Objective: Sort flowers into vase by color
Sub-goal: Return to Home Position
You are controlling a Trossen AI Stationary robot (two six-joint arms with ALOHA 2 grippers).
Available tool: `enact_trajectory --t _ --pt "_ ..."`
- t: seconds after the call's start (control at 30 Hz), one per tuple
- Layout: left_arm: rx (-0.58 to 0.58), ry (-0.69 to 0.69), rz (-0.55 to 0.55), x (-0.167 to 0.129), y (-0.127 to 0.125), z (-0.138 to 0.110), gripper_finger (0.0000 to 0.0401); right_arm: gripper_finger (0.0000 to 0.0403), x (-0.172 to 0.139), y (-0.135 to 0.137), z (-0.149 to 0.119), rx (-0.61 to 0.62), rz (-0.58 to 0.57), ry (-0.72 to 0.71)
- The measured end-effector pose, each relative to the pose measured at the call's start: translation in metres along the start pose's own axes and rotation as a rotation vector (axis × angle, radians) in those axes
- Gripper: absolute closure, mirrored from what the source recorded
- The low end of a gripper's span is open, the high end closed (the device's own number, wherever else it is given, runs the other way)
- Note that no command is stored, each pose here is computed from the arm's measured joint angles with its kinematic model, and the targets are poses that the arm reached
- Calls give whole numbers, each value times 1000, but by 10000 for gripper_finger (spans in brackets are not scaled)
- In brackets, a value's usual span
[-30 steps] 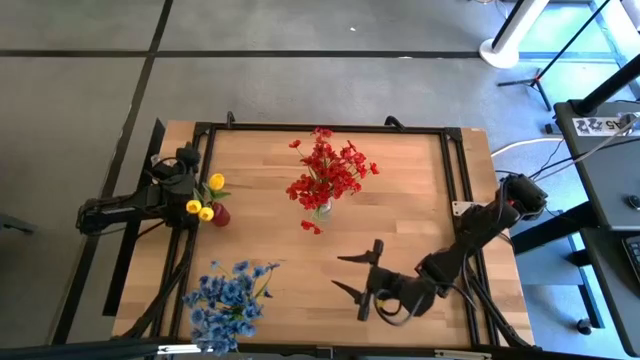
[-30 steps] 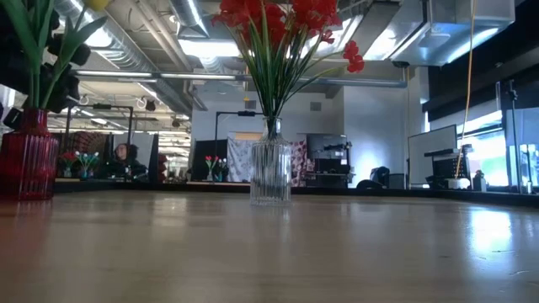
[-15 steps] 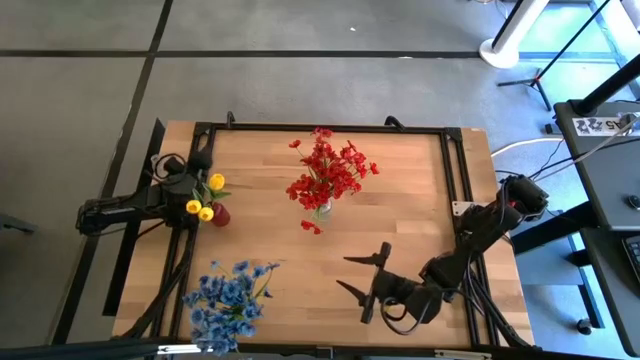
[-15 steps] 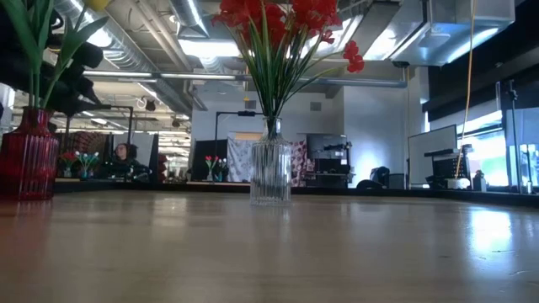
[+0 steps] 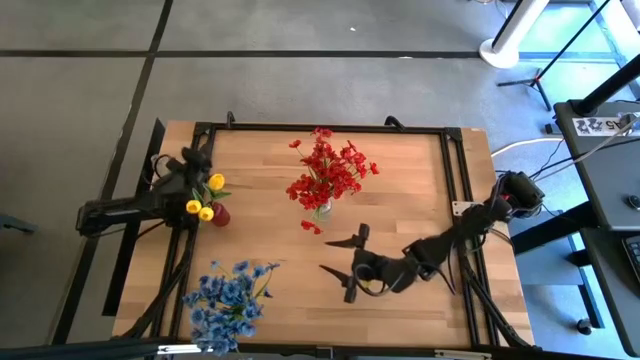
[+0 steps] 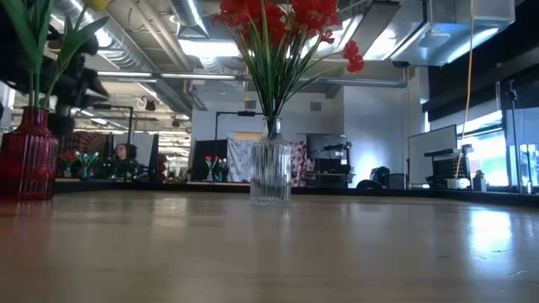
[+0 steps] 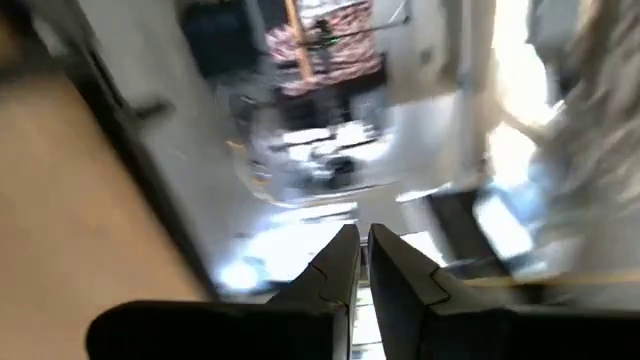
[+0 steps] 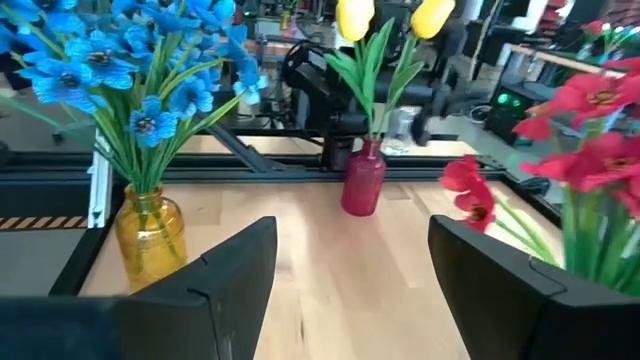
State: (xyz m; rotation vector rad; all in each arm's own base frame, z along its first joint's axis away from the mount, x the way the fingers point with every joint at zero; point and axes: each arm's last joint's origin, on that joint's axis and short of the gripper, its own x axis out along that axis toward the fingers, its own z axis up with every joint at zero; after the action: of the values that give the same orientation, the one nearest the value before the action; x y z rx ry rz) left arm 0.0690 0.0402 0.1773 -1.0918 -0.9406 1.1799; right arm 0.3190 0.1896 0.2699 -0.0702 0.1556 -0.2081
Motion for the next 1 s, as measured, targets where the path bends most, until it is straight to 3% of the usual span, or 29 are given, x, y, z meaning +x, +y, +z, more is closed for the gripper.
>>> enact_trajectory --t 0.07,0.17,0.37,0.57,0.8,1.0 --pt "-167 -6 -57 1 -3 -1 378 143 3 -2 0 4 11 6" --pt "-209 10 -76 0 -7 0 378 143 3 -3 0 5 17 5" --pt "-161 22 -70 0 -4 -2 378 143 2 -2 0 3 19 6" --pt "14 34 -7 1 10 -6 378 143 2 -2 0 -18 20 6" --pt "60 24 -5 1 10 -6 378 143 2 -1 -2 -34 35 24" --pt "60 24 -5 1 10 -6 378 143 2 -4 -3 -31 -22 33"
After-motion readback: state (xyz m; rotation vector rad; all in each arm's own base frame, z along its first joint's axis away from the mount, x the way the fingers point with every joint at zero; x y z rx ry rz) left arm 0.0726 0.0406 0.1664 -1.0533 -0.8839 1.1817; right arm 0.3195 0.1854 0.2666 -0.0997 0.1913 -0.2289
